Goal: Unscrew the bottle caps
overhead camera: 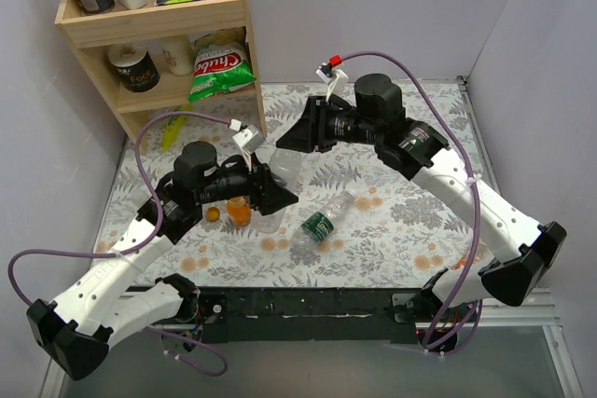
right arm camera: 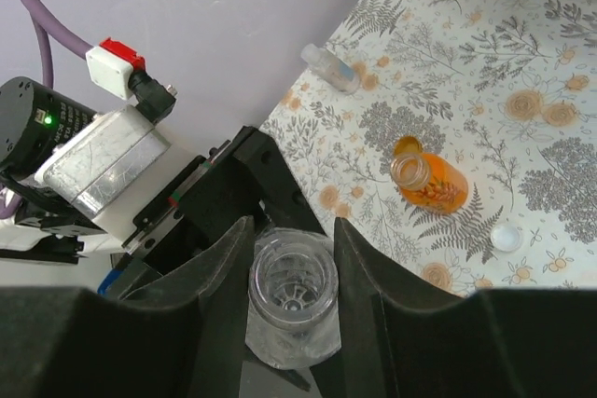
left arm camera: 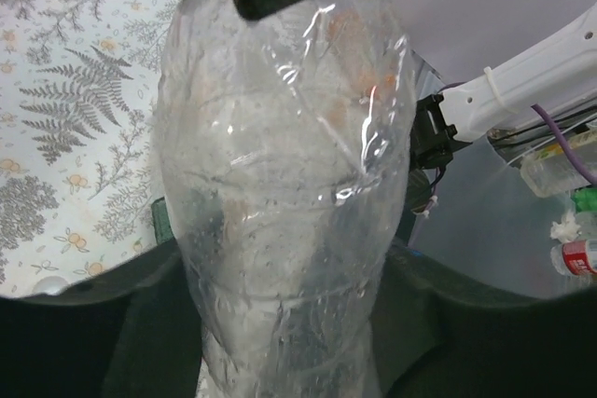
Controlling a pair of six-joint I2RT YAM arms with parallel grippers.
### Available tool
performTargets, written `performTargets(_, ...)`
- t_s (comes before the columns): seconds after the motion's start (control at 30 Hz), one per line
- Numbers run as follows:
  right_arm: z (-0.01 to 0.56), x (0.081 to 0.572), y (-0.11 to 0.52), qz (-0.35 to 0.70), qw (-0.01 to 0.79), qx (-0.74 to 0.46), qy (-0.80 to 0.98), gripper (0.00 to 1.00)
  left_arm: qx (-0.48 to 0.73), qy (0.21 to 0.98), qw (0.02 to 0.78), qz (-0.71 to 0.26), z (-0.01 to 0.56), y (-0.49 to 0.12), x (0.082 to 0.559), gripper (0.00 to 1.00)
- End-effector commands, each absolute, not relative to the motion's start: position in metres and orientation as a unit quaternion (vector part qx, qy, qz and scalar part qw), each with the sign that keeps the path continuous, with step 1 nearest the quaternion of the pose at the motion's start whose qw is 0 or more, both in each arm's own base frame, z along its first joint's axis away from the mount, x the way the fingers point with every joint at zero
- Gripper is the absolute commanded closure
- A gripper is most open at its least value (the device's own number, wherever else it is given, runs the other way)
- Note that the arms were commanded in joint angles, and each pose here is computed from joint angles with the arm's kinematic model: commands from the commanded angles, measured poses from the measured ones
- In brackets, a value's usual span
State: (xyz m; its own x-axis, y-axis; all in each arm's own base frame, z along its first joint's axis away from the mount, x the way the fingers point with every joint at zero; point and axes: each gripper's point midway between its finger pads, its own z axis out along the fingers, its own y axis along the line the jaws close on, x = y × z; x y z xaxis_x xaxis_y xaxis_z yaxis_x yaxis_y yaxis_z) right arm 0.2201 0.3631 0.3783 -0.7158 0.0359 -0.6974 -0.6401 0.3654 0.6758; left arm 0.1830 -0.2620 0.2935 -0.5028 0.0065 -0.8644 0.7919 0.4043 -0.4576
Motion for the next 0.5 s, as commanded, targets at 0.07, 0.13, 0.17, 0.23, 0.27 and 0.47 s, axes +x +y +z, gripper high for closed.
performTargets(0.07,0.390,0.241,0.325,0.439,0.440,-0.174,0.764,0.99,0.220,0.725,0.479,-0.444,0.317,-0.248,0.202,0.02)
performTargets(0.13,0.380,0.267,0.299,0.360,0.500,-0.141,0.775,0.99,0.204,0.739,0.483,-0.423,0.314,-0.241,0.208,0.02)
performTargets(0.17,0.383,0.269,0.288,0.341,0.521,-0.134,0.771,0.99,0.201,0.744,0.482,-0.416,0.312,-0.240,0.211,0.02)
performTargets(0.23,0.376,0.282,0.268,0.292,0.561,-0.116,0.766,0.99,0.188,0.760,0.479,-0.397,0.305,-0.234,0.218,0.02)
performTargets(0.27,0.372,0.285,0.264,0.283,0.569,-0.113,0.764,0.99,0.181,0.768,0.477,-0.386,0.302,-0.231,0.224,0.02)
performTargets(0.47,0.340,0.292,0.283,0.247,0.617,-0.140,0.734,0.99,0.036,0.816,0.498,-0.290,0.286,-0.164,0.270,0.02)
